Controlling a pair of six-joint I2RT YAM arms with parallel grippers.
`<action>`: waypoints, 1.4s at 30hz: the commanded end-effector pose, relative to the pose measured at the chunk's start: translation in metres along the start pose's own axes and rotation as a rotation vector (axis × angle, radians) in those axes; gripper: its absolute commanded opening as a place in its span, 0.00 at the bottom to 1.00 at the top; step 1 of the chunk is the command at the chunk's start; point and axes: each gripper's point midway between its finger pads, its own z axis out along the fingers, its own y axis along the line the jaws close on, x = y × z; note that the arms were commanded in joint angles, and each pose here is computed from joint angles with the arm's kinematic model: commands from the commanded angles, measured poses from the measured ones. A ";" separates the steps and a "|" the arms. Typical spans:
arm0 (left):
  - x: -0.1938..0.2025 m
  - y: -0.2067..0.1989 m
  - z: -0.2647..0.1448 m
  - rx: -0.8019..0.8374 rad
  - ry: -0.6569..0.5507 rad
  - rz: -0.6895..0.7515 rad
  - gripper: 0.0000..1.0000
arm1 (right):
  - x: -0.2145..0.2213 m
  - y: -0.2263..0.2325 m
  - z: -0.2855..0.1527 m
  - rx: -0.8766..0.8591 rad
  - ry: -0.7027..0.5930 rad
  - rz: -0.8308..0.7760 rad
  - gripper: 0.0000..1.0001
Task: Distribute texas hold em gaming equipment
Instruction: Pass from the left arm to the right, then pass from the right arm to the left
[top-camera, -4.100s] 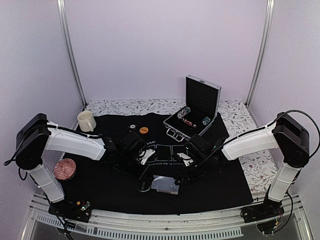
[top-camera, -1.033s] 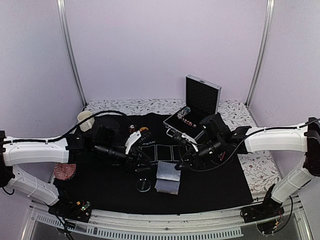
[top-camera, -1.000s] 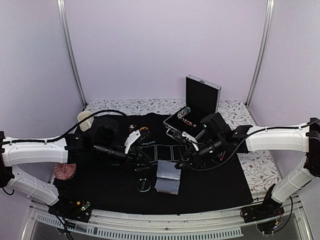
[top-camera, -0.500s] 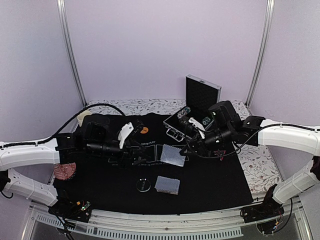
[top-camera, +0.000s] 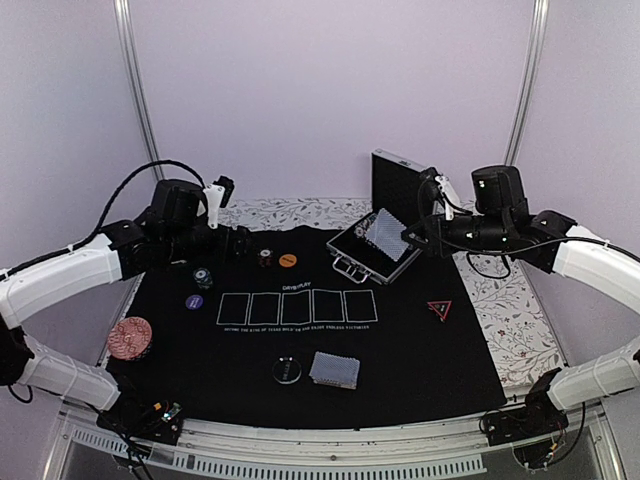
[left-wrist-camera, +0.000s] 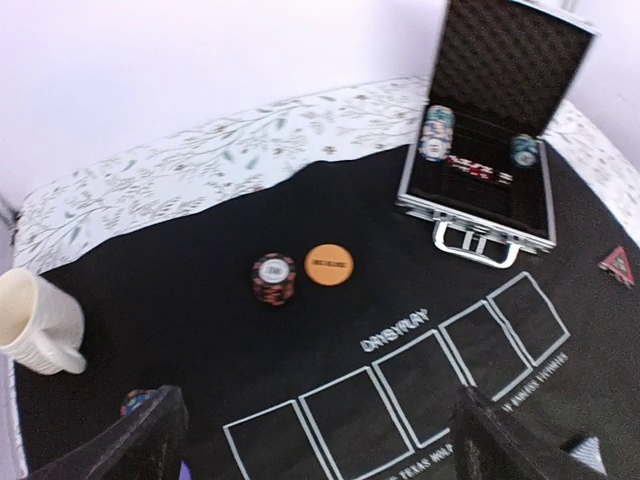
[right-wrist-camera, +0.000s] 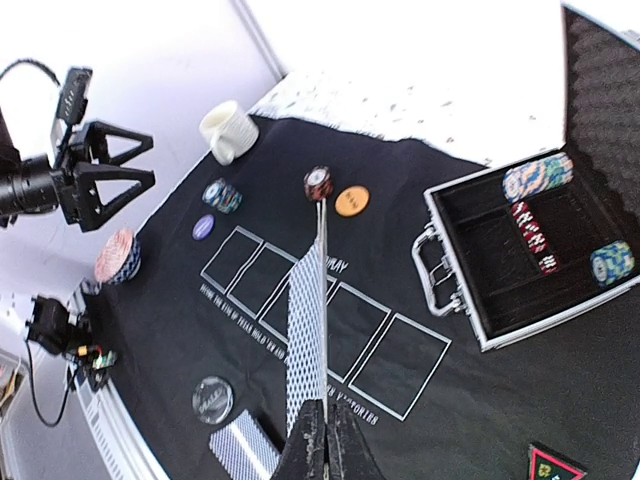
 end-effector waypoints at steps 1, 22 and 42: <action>-0.016 0.042 0.003 -0.134 -0.041 -0.080 0.96 | -0.046 -0.009 -0.016 0.093 -0.164 0.051 0.02; -0.022 0.104 -0.019 -0.327 -0.190 -0.101 0.98 | -0.084 0.000 0.024 -0.026 -0.266 0.186 0.02; -0.010 0.110 -0.005 -0.331 -0.144 -0.103 0.98 | -0.066 -0.010 0.028 0.002 -0.241 0.196 0.02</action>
